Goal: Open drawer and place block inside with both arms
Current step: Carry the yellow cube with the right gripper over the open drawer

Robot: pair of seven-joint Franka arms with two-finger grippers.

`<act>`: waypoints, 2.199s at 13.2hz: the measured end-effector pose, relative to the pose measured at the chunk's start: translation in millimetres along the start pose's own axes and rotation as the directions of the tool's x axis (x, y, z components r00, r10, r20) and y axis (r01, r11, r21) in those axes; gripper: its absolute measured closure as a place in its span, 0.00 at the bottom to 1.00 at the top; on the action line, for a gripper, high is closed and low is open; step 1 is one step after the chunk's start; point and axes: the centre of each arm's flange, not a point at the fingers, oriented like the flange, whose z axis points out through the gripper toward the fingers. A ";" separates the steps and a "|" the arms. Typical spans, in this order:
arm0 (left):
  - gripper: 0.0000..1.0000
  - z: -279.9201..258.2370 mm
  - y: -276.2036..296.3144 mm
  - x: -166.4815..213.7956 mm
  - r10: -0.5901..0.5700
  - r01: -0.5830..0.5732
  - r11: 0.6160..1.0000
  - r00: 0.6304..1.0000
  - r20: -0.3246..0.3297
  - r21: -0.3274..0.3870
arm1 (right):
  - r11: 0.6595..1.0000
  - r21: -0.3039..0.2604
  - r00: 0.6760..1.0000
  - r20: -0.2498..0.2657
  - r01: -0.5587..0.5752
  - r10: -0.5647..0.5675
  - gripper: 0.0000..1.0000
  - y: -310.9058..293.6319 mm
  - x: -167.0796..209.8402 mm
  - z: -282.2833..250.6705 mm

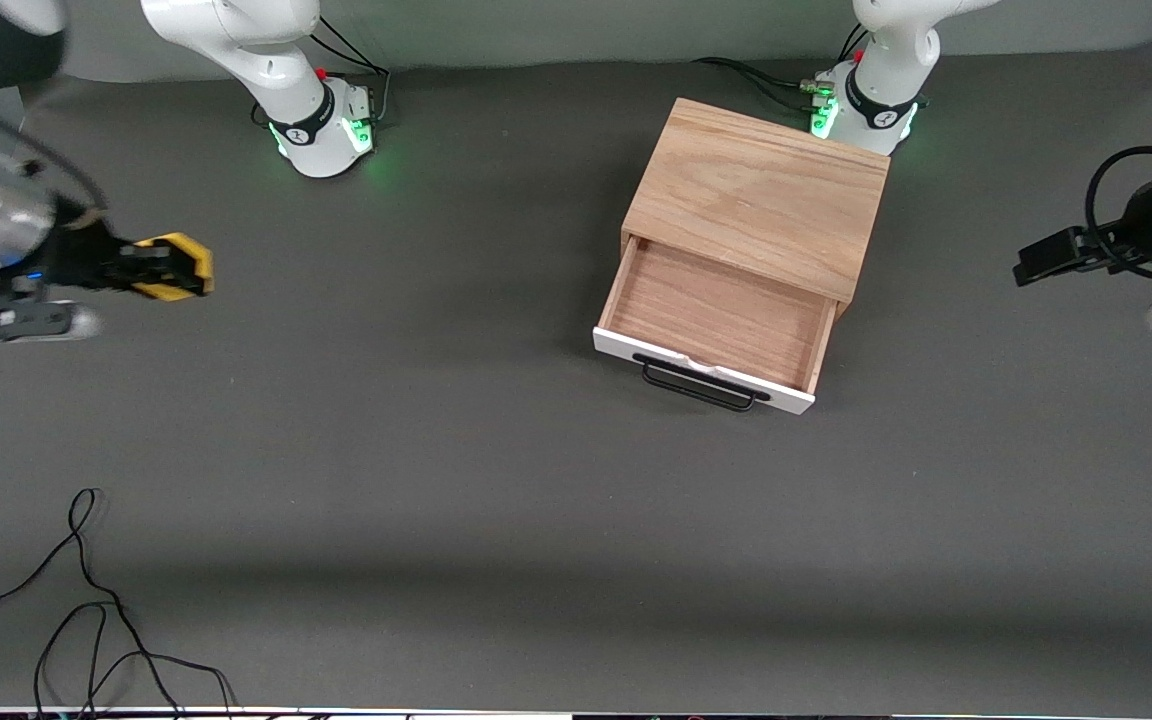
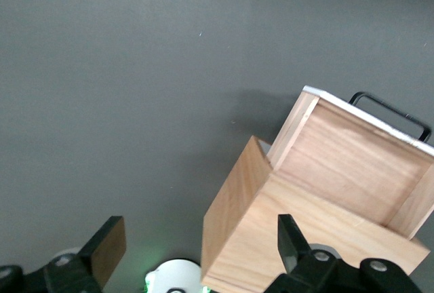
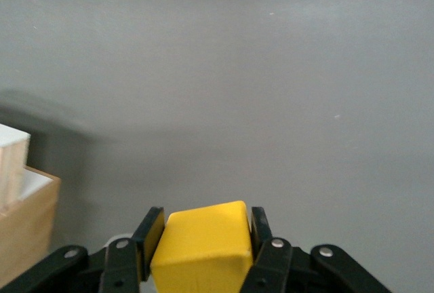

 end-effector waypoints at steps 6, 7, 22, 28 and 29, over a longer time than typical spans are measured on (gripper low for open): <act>0.00 23.2 -17.4 -15.8 0.089 -0.088 0.996 0.995 -0.054 0.027 | 0.969 0.051 0.969 -0.051 -0.241 0.243 0.43 -143.6 -41.5 29.6; 0.00 20.8 -16.3 -16.7 0.097 -0.096 0.995 0.993 -0.070 0.025 | 0.957 0.067 0.957 -0.050 -0.283 0.286 0.43 -162.3 -46.6 36.5; 0.00 8.8 22.6 -17.9 0.180 -0.177 0.984 0.976 -0.122 0.032 | 0.910 0.024 0.910 -0.029 -0.413 0.413 0.43 -385.4 -100.3 226.1; 0.00 6.3 12.2 -14.5 0.199 -0.196 0.980 0.971 -0.135 0.034 | 0.909 0.024 0.906 -0.070 -0.416 0.417 0.43 -422.7 -76.3 267.0; 0.00 6.0 12.1 -14.0 0.201 -0.198 0.980 0.970 -0.139 0.034 | 0.908 0.029 0.905 -0.078 -0.417 0.418 0.43 -426.7 -73.0 271.9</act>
